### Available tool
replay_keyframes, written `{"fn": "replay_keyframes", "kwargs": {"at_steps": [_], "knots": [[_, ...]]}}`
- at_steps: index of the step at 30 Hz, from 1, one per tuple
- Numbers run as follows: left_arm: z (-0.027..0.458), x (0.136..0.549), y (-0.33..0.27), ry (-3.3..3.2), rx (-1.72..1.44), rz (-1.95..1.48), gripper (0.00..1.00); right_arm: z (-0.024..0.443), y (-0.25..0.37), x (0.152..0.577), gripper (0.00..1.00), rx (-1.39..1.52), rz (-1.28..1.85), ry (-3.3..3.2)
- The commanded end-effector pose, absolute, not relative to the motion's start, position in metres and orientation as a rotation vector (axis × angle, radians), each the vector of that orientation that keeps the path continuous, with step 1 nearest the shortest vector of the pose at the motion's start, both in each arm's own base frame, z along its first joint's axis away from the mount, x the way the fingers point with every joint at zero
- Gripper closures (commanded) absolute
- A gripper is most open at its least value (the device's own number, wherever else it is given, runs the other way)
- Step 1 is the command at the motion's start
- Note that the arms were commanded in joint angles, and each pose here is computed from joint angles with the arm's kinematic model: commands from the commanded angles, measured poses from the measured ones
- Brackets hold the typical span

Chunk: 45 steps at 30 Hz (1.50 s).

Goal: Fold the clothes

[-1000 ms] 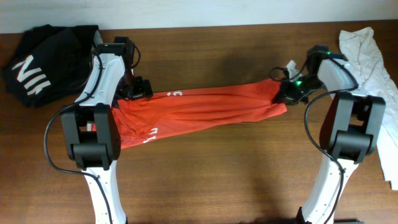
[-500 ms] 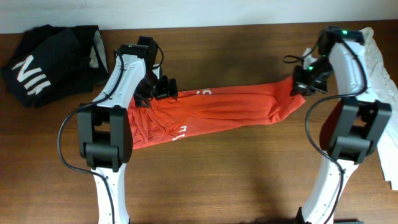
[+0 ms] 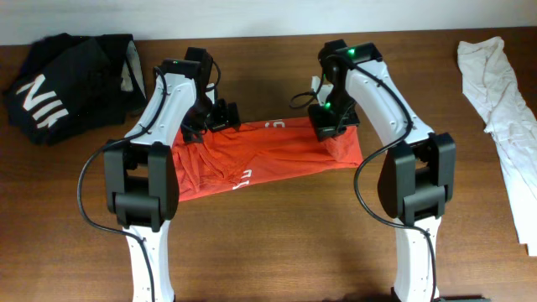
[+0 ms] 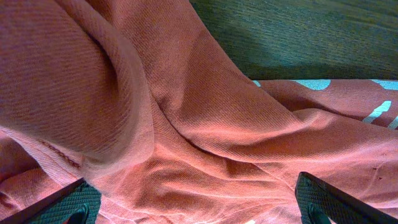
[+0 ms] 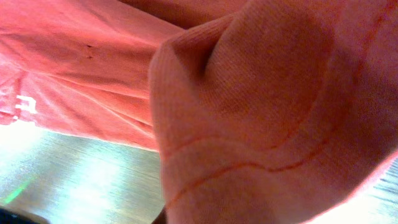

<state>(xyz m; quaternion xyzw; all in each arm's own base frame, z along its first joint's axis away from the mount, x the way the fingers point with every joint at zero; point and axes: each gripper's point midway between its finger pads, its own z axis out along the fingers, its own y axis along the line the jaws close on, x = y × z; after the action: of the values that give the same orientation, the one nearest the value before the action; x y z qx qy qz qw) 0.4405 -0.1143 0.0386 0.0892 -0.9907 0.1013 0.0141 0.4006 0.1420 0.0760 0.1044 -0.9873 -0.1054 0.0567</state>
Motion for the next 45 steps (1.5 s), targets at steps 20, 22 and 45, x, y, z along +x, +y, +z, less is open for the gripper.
{"fn": "replay_keyframes", "kwargs": {"at_steps": [20, 22, 45], "knots": [[0.055, 0.446, -0.116, -3.119, 0.285, 0.353, 0.01, 0.094, 0.177, 0.401, 0.42, 0.348, -0.419, -3.048], [0.055, 0.446, -0.116, -3.119, 0.285, 0.353, 0.01, 0.093, 0.162, 0.406, 0.43, 0.293, -0.419, -3.051], [0.055, 0.445, -0.116, -3.121, 0.250, 0.351, 0.01, 0.112, 0.171, 0.445, 0.73, 0.295, -0.351, -3.239]]}}
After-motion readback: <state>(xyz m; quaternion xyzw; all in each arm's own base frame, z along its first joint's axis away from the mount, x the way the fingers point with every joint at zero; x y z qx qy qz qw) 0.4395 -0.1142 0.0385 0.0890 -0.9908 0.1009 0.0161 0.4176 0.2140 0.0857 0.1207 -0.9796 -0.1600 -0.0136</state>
